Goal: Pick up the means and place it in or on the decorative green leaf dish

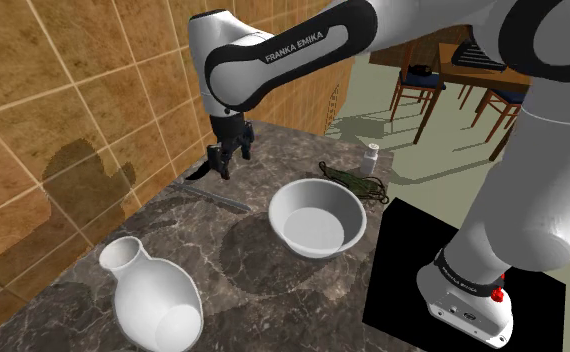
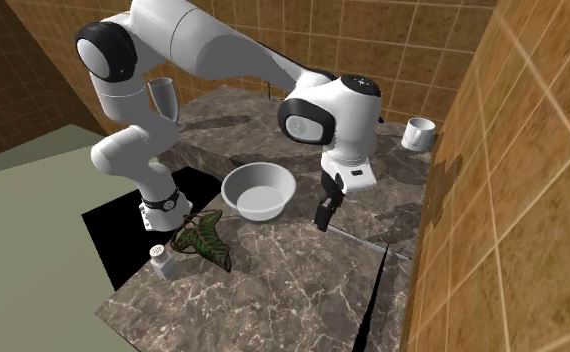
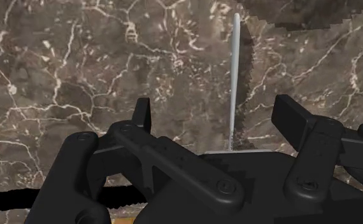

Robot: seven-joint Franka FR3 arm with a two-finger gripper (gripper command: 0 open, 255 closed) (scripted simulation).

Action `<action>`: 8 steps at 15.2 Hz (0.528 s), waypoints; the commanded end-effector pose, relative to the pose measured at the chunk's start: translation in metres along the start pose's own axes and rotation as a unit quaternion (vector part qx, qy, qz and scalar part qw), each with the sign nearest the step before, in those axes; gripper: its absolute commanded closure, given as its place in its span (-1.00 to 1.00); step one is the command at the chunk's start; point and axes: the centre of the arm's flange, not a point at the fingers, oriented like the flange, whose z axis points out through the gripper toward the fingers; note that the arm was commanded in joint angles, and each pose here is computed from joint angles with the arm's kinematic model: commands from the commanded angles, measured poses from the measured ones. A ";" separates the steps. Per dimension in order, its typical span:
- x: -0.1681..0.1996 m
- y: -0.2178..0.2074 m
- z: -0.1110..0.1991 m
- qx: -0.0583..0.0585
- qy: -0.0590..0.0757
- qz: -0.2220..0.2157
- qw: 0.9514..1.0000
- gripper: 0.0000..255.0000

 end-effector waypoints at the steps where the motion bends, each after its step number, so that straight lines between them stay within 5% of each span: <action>1: 0.020 -0.016 0.013 0.000 -0.002 -0.009 1.000 -1.00; 8: 0.052 -0.043 0.050 0.001 -0.005 -0.026 1.000 -1.00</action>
